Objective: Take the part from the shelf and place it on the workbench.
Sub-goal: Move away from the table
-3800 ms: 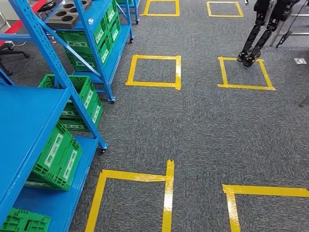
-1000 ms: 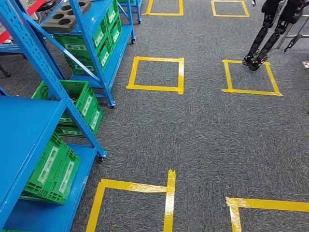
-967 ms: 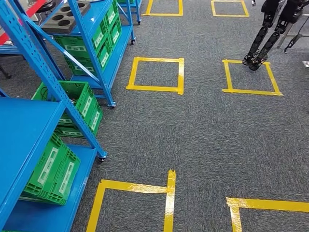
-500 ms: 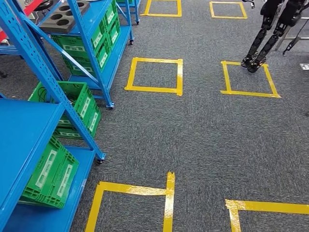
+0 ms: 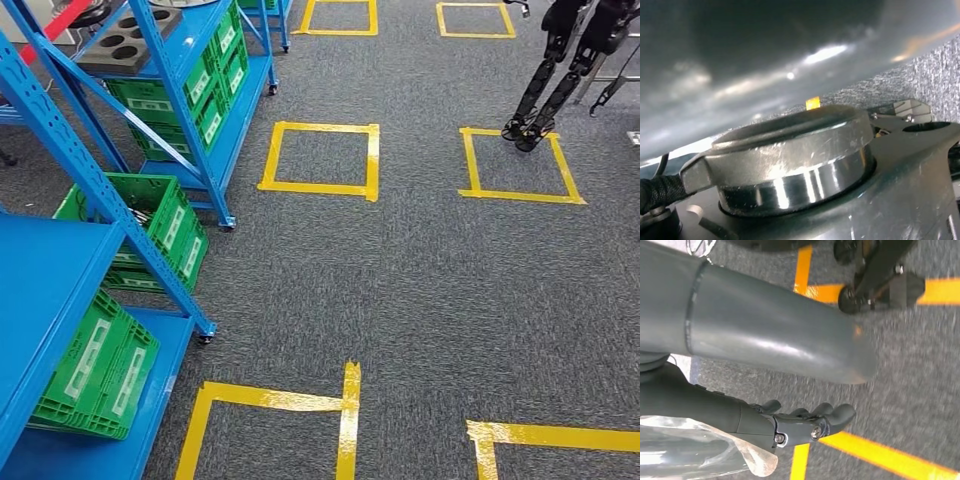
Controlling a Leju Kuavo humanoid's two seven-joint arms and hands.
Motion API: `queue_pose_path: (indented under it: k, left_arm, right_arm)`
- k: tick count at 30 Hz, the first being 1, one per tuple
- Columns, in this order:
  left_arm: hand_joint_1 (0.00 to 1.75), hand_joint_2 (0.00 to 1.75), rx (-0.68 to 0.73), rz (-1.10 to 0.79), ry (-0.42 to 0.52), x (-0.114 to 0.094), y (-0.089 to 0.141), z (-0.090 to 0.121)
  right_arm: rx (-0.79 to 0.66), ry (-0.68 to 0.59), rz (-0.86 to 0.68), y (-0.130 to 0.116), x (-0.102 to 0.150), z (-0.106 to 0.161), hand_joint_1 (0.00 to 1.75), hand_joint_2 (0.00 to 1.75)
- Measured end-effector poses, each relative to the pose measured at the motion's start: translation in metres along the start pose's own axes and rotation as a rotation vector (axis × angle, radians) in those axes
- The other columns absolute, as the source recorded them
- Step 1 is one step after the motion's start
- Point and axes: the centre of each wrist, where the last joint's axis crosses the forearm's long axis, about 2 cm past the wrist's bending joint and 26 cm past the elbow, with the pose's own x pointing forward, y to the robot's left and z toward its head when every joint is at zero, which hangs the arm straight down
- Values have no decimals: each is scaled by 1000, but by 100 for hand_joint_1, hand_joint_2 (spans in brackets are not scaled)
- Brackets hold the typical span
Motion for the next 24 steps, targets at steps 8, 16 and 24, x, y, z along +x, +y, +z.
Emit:
queue_pose_path:
  k: [8,16,24]
  left_arm:
    - [0,0,14,-7,-1,-2,0,0]
    - [0,0,13,-12,-2,-1,0,0]
    - [0,0,9,-20,-7,0,-1,0]
  right_arm:
    - [3,1,-2,0,0,0,0,0]
    - [35,0,-1,-5,1,-2,0,0]
    - [29,0,0,-9,0,-3,0,0]
